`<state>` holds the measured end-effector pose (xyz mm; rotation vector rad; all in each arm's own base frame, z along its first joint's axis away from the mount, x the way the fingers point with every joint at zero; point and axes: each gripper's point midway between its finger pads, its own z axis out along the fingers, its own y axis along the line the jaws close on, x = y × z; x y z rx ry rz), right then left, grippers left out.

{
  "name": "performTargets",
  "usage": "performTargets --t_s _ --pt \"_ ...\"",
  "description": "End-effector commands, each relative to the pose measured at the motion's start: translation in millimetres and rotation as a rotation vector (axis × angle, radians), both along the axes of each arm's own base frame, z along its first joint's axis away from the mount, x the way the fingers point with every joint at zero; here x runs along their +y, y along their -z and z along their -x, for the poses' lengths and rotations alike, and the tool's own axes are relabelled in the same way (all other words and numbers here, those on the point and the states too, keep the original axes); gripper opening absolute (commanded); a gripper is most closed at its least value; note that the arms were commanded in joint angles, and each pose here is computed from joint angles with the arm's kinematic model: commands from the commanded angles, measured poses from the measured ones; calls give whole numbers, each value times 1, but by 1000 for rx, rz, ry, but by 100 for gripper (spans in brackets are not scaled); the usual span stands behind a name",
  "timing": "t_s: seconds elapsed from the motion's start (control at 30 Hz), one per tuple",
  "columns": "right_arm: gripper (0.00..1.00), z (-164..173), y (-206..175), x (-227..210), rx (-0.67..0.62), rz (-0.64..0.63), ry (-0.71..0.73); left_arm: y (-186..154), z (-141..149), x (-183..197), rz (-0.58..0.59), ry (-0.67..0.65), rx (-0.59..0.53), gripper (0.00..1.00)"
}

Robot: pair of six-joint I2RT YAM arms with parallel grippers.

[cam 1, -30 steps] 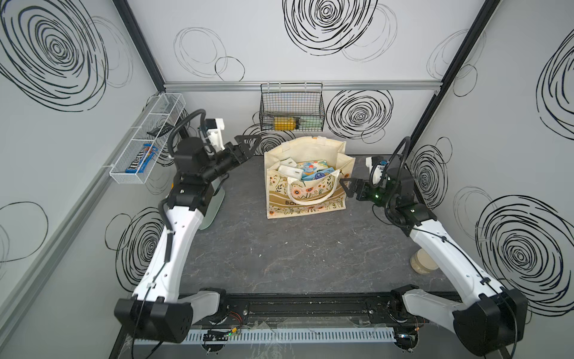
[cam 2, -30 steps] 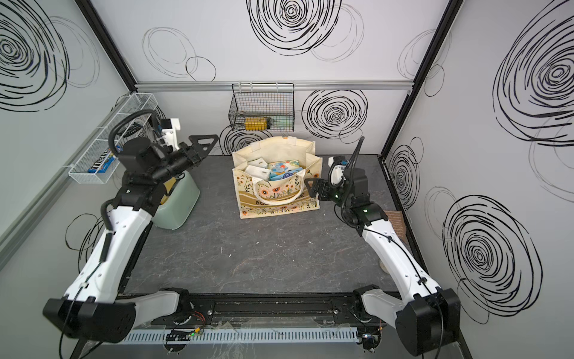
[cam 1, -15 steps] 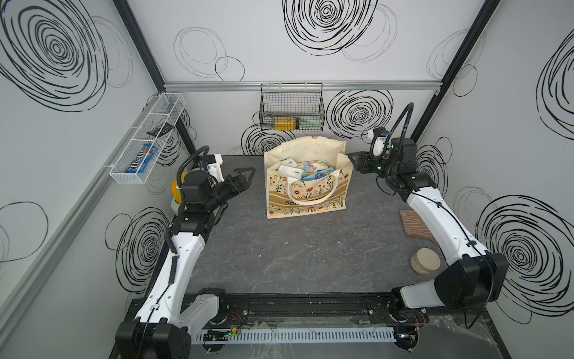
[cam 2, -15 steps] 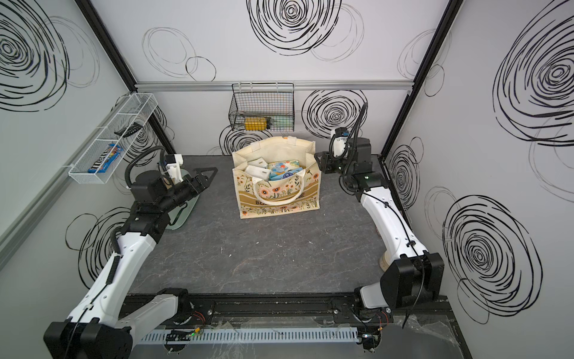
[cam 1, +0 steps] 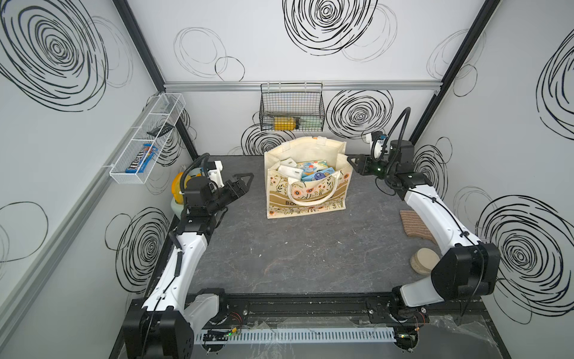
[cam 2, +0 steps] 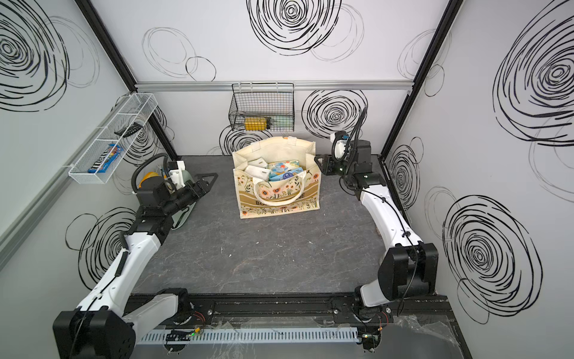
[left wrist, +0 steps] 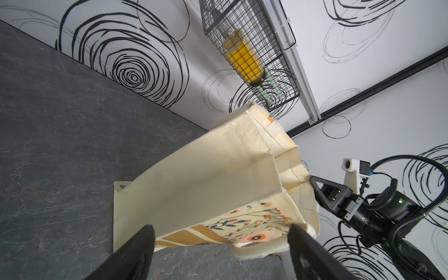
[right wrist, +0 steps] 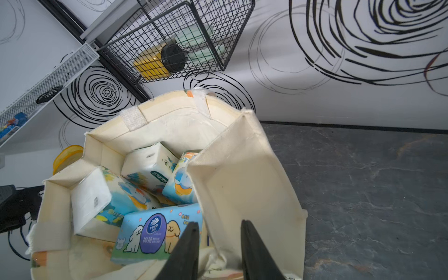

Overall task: Put tissues into the canvas bag
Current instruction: Adjust the canvas bag at the center of the board.

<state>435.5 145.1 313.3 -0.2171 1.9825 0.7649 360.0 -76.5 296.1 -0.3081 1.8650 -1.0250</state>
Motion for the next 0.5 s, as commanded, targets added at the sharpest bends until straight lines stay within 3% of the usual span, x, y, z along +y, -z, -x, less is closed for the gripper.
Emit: performTargets --t_s 0.0,0.13,0.47 --pt "25 9 -13 1 -38 -13 -12 -15 -2 -1 0 19 -72 90" --pt "13 14 -18 -2 -55 -11 6 -17 -1 -3 19 29 -71 90" --pt "7 28 -31 -9 -79 -17 40 -17 0 -6 56 44 -63 90"
